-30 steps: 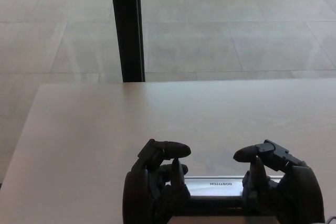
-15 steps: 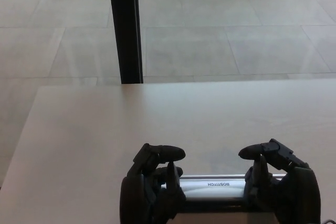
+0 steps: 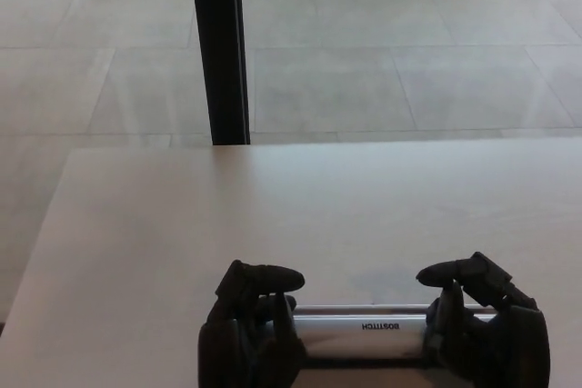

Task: A hole pucnch is kept on the middle on the desk infront of the robot and the robot uses both its hands as fists to press on it and use it

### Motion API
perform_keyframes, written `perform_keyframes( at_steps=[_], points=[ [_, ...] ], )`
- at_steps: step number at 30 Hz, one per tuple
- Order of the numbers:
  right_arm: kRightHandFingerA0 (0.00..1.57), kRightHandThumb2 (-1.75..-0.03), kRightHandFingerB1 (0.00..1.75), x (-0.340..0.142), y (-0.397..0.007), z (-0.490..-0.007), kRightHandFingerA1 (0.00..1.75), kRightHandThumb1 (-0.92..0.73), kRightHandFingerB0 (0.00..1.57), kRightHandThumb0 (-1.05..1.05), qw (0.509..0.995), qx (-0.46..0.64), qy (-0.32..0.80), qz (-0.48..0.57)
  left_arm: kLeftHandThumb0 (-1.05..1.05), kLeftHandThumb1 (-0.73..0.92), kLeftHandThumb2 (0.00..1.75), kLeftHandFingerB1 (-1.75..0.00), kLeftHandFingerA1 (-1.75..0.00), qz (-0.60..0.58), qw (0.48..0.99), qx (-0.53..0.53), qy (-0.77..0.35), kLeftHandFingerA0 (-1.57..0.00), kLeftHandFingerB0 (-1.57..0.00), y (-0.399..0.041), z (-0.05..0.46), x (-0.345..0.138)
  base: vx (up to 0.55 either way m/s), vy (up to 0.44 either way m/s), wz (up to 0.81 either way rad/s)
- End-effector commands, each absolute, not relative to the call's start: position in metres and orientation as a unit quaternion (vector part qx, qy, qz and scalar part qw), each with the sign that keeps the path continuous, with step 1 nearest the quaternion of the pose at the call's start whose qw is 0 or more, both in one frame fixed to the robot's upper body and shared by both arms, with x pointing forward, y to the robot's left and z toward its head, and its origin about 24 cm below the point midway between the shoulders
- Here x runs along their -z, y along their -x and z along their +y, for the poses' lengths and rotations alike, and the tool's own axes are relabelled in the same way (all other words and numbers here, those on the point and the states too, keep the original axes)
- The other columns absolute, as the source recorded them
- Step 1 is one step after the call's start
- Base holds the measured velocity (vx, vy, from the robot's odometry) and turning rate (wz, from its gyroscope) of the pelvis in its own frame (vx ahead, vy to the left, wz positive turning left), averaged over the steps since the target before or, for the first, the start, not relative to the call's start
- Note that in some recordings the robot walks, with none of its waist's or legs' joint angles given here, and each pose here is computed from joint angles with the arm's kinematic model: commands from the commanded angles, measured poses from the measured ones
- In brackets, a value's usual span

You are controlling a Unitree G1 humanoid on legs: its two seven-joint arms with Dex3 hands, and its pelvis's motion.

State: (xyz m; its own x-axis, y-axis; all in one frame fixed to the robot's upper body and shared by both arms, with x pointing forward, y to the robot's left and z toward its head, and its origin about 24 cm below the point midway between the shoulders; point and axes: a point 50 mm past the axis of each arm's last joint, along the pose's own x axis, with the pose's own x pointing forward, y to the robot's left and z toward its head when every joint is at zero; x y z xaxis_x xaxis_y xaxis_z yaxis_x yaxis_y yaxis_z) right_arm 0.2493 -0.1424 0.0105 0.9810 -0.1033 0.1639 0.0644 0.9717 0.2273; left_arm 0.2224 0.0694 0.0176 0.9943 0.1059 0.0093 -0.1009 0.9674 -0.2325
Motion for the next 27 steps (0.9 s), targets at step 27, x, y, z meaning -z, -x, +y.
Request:
perform_keyframes(
  at_steps=[27],
  points=[
    [1.23,-1.12,1.50,0.005,-0.239,-0.131,1.75,-0.51,0.97,-0.57,0.964,0.193,-0.155,-0.097,-0.27,0.90,0.81,-1.59,-1.75,0.009,0.963,-0.201,0.181,-0.96,-0.47,-0.200,0.004,-0.006,0.00,0.000,0.00]
  ],
)
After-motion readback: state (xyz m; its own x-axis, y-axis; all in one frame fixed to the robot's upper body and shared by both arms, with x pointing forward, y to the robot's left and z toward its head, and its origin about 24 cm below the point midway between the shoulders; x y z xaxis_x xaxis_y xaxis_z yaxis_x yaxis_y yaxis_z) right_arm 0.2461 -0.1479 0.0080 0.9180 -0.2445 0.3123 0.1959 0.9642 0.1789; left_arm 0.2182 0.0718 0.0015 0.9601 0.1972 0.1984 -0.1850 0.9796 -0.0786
